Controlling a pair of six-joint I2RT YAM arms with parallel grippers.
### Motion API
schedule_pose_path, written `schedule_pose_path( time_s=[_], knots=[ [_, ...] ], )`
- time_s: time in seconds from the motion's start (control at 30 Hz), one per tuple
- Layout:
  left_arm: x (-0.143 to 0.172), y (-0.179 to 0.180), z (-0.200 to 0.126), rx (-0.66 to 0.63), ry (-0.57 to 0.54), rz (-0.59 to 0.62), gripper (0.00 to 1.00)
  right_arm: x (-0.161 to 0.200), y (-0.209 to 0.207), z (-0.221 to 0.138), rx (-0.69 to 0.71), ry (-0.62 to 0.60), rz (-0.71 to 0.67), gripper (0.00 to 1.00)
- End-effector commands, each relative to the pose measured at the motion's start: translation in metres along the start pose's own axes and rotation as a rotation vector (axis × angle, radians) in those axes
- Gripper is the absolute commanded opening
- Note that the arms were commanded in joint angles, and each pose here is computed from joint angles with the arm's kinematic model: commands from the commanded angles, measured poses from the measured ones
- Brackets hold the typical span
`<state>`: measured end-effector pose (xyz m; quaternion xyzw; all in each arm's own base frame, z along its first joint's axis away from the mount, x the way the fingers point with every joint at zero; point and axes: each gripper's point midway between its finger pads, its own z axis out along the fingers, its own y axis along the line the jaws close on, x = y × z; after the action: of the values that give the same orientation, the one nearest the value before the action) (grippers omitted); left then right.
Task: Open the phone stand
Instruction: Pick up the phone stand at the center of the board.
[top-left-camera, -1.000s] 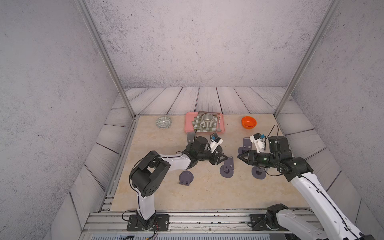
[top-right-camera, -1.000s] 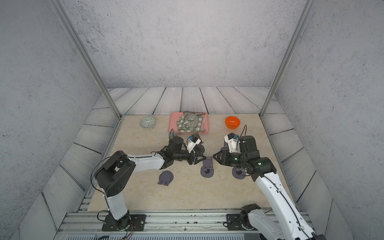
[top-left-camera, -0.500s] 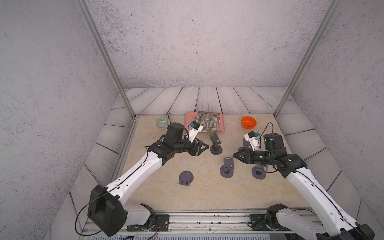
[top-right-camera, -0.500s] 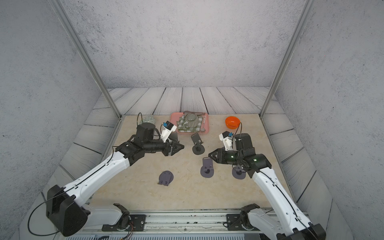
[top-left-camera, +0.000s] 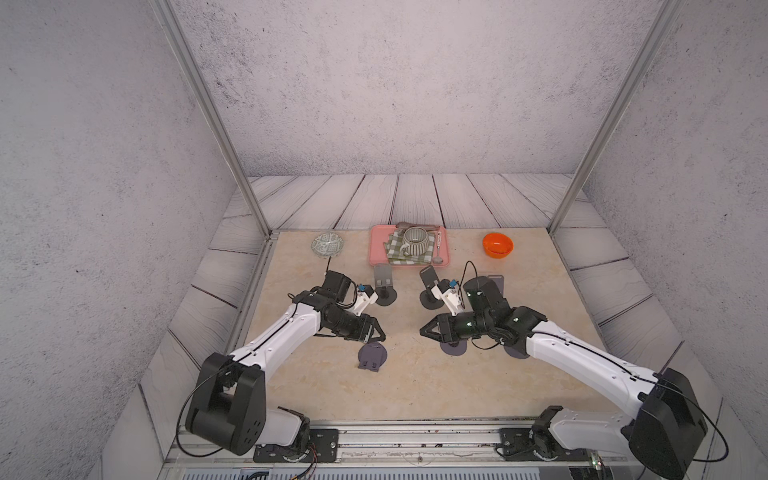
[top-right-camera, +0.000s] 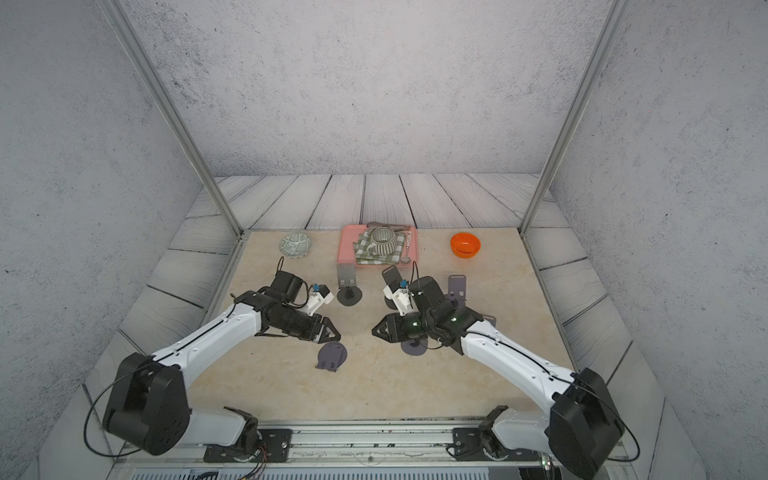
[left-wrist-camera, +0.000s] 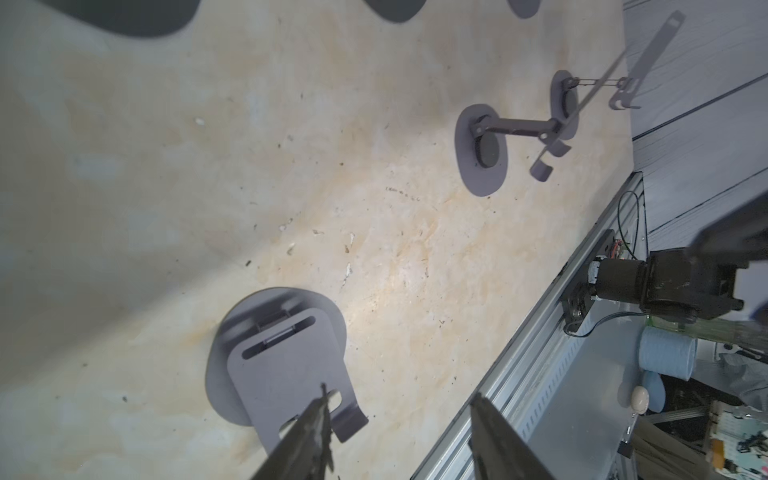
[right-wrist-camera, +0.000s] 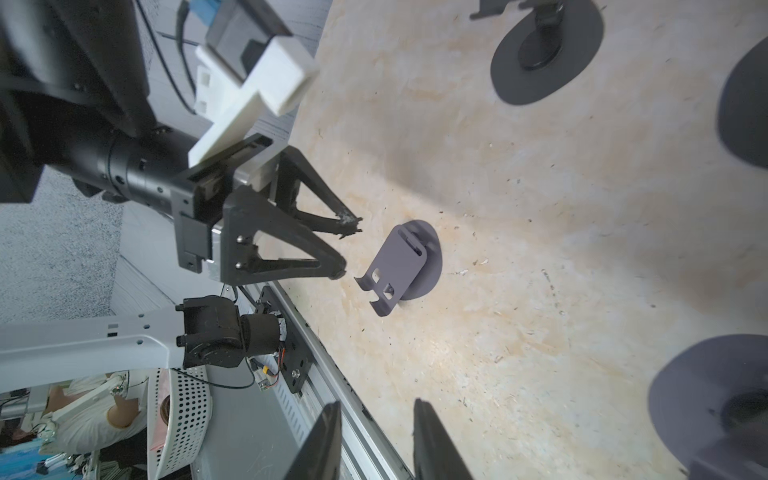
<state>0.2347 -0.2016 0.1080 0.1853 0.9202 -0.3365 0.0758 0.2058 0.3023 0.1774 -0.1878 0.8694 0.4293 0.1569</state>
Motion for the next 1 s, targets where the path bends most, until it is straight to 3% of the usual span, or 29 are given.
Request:
schedule_pose_path(
  time_s=[0.0, 0.23, 0.4, 0.63, 0.97],
  knots=[
    [0.007, 0.013, -0.001, -0.063, 0.024, -0.087, 0.56, -0.006, 0.009, 0.019, -0.014, -0.025, -0.021, 0.32],
    [0.002, 0.055, -0.001, -0.254, -0.158, -0.257, 0.56, -0.004, 0.011, 0.039, -0.035, 0.009, -0.029, 0.32],
    [0.002, 0.072, 0.009, -0.285, -0.227, -0.249, 0.56, 0.0, 0.008, 0.044, -0.034, 0.039, -0.039, 0.32],
    [-0.003, 0.066, 0.027, -0.146, -0.356, -0.228, 0.56, 0.008, 0.005, 0.059, -0.043, 0.086, -0.004, 0.32],
    [0.0, 0.058, 0.023, -0.093, -0.454, -0.172, 0.54, 0.016, -0.003, 0.077, -0.028, 0.142, 0.036, 0.32]
  ],
)
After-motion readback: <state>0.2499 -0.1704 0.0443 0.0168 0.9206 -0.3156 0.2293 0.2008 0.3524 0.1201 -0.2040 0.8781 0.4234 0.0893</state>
